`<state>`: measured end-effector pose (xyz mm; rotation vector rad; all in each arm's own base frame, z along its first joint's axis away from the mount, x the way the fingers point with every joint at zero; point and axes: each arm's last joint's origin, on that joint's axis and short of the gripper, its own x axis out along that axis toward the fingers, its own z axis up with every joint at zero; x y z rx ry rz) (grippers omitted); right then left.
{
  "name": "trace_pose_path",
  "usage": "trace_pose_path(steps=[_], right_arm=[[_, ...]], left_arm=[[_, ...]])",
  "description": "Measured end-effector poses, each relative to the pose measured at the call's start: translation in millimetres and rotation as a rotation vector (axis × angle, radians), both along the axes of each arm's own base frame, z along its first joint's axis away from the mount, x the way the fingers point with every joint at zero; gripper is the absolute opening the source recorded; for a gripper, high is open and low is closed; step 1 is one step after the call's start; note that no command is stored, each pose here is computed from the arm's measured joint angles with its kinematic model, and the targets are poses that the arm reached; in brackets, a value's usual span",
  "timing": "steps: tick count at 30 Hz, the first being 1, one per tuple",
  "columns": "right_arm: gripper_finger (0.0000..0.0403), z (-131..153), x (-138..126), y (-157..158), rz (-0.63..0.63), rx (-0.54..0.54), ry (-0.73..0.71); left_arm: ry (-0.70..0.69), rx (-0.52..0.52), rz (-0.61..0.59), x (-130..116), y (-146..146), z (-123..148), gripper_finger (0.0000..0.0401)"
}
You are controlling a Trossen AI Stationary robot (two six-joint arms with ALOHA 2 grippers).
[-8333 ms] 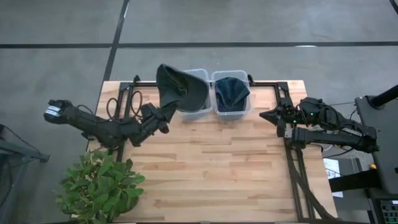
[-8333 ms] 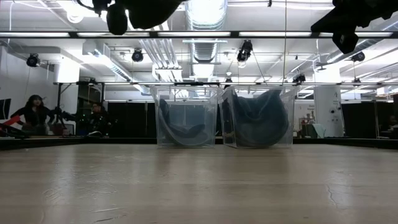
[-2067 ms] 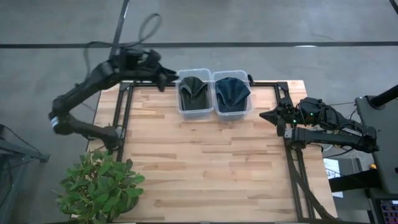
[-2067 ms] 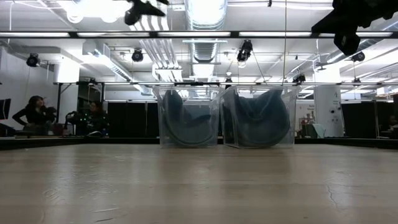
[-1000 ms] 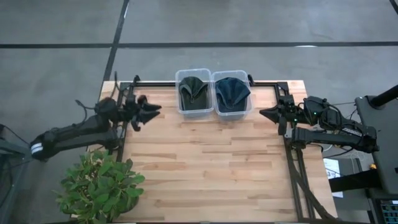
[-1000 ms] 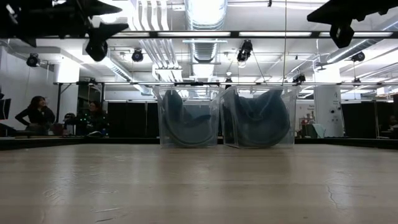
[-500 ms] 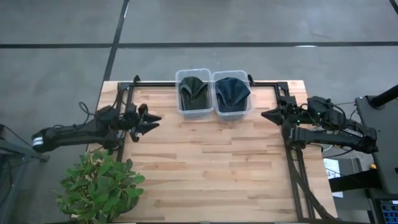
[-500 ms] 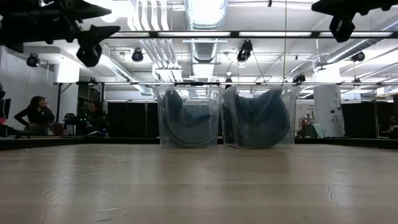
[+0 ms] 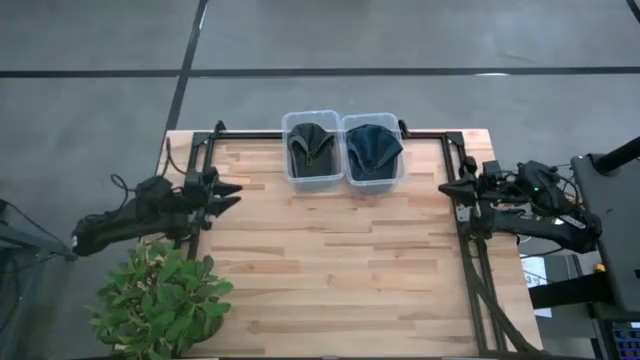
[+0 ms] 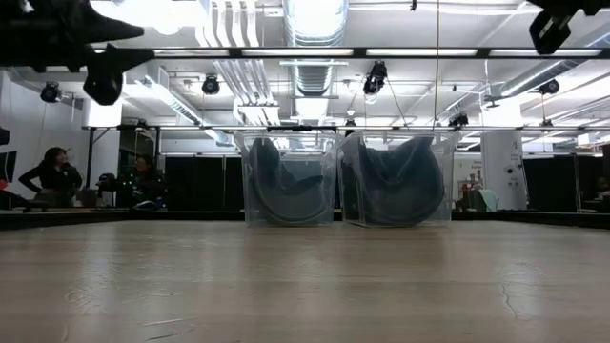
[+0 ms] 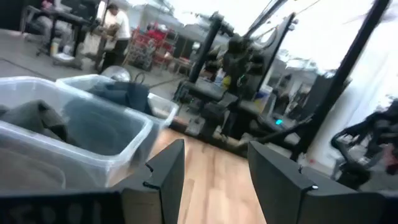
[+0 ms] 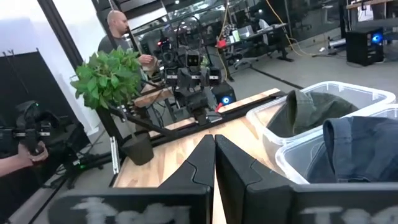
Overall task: Pick & Place hat
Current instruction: Return to Home Position
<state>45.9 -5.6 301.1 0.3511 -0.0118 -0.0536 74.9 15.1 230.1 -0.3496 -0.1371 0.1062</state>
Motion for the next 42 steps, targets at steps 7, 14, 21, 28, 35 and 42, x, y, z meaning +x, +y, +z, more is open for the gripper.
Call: trace_pose_path(steps=[7,14,21,28,35,42], right_arm=[[0.0009,-31.7,18.3,-4.1,0.008,-0.009,0.010],[0.0009,-59.5,31.1,-7.1,0.008,-0.036,0.039],[0.0009,-85.6,38.4,-8.8,0.009,-0.026,0.066],[0.0009,-100.0,42.5,-10.1,-0.004,-0.117,-0.022],[0.0009,-122.3,47.1,-14.3,-0.107,-0.074,0.034],[0.0008,-129.6,48.7,-16.5,-0.169,-0.125,0.035]], left_arm=[[-0.009,-0.029,0.040,13.2,4.5,-28.3,0.0169],[-0.022,-0.026,0.069,18.3,6.6,-47.7,0.0169],[0.028,-0.043,0.073,19.6,7.0,-56.2,0.0169],[0.051,-0.046,0.074,19.9,7.1,-58.7,0.0169],[0.084,-0.063,0.075,20.0,7.1,-62.3,0.0169],[0.096,0.025,0.079,20.1,7.1,-62.1,0.0169]])
